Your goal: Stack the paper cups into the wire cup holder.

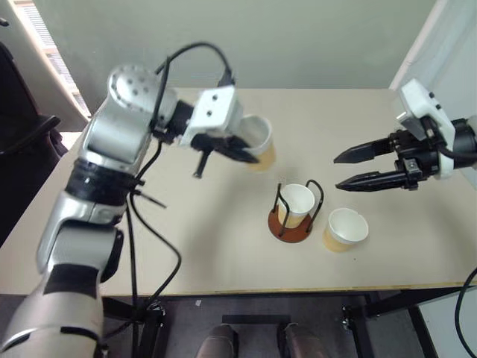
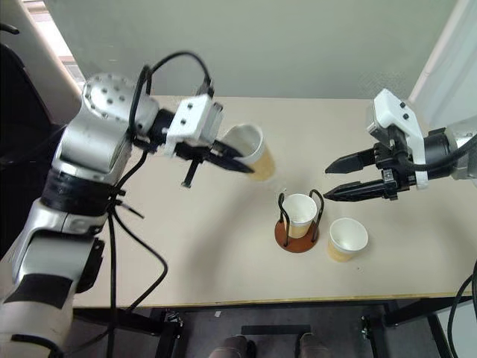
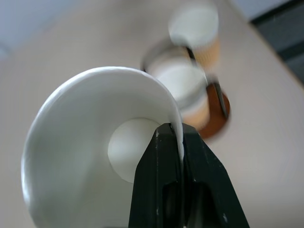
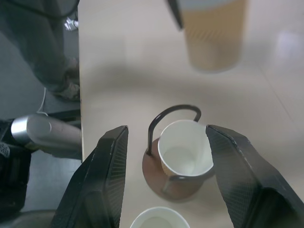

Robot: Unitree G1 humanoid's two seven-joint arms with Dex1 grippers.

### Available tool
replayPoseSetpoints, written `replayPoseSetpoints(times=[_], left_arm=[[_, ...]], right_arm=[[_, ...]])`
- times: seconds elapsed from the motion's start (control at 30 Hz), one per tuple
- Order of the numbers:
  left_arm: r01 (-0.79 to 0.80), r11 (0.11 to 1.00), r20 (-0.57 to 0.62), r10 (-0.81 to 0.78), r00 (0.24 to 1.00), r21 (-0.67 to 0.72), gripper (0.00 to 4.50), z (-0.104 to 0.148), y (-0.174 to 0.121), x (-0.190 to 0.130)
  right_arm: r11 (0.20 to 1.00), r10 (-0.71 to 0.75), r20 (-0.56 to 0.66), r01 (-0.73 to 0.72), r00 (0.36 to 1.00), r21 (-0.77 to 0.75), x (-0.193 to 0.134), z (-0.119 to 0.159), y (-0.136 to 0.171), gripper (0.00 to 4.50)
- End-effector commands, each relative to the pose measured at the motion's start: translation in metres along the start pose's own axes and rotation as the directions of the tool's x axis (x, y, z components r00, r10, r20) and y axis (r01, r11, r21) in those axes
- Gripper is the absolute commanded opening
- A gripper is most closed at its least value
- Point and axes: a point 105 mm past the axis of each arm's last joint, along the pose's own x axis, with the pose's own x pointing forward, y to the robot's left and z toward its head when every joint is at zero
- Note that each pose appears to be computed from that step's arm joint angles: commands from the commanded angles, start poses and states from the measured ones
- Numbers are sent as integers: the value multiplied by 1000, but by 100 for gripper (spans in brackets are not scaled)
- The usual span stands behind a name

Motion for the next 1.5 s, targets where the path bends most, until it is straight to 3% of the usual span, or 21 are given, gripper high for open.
replayPoseSetpoints(times=[0.03,0.27,0.8,1.5], left_arm=[[54,999,47,-55,997,2,4,10,-2,1],[136,991,86,-136,987,8,4,15,-2,21],[249,967,124,-254,959,54,4,23,7,61],[367,930,69,-367,928,15,4,-11,-18,101]], right_arm=[[996,-58,13,59,998,-69,-15,11,6,268],[985,-166,134,170,977,-19,-35,26,11,268],[969,-248,164,241,955,60,-35,19,30,268],[958,-284,153,275,947,77,-34,16,33,268]])
